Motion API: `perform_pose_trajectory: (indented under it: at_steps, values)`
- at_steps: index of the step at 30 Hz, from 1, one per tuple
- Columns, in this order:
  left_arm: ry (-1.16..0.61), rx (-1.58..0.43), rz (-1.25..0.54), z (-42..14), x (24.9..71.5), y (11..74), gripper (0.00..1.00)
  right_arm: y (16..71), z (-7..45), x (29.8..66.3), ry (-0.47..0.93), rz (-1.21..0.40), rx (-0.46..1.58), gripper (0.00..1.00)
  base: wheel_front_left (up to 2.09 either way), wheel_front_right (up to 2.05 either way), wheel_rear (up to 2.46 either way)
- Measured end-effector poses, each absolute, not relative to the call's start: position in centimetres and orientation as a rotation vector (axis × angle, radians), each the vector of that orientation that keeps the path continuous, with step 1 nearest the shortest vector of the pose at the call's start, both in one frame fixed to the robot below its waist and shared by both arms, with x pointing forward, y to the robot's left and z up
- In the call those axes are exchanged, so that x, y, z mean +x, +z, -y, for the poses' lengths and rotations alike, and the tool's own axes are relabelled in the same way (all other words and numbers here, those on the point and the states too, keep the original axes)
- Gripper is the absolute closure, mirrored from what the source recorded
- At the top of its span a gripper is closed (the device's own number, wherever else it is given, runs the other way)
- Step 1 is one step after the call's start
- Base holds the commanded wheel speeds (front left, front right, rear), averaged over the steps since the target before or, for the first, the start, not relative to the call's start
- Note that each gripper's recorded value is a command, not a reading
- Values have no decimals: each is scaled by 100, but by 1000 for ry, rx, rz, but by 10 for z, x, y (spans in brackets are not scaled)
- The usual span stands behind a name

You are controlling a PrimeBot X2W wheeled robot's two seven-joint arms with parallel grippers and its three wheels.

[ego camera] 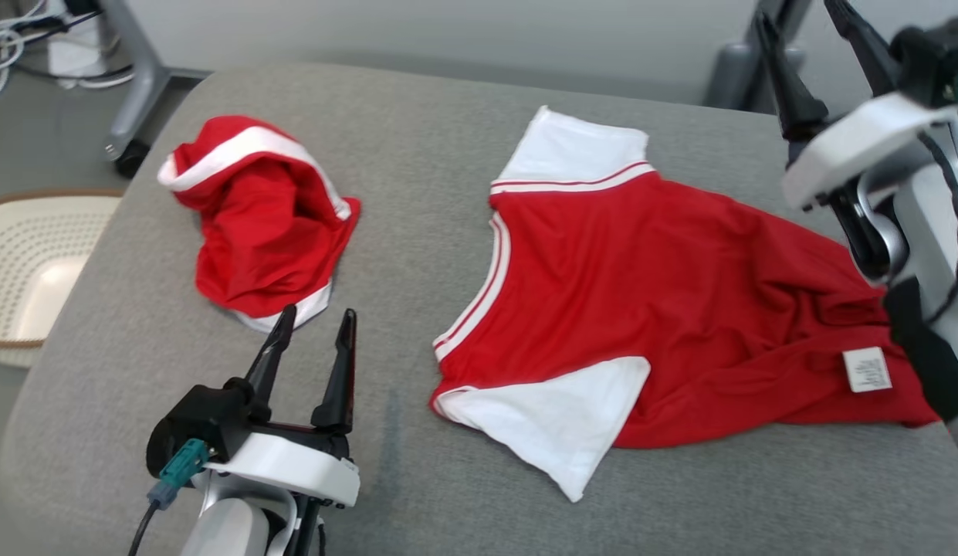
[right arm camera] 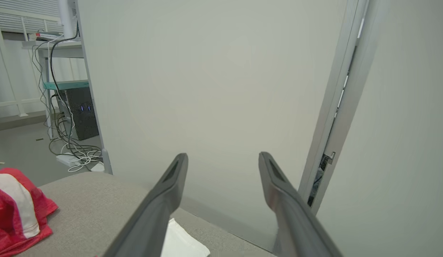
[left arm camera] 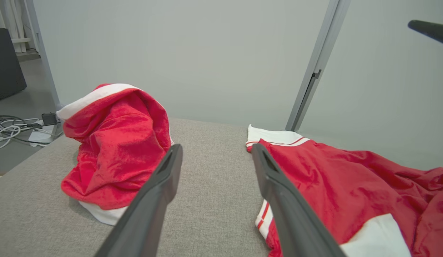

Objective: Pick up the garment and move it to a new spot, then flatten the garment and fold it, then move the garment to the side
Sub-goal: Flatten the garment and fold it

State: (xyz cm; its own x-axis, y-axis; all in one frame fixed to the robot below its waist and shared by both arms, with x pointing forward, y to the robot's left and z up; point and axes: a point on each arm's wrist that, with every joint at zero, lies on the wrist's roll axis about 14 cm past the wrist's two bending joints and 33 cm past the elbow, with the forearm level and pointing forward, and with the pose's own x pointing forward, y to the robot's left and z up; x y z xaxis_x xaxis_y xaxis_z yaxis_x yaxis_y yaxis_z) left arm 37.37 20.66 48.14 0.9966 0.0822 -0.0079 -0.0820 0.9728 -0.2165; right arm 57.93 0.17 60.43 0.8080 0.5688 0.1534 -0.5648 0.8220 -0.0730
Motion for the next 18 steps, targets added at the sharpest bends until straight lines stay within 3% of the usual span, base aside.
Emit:
perform_pose_trajectory:
  at_steps: [10, 18]
  values:
    - [25, -204, 13, -194, 380, 483, 0, 589, 98, 524, 427, 207, 14, 0, 0, 0, 0]
    - [-17, -201, 20, -183, 384, 485, 0, 570, 139, 468, 319, 208, 66, 0, 0, 0, 0]
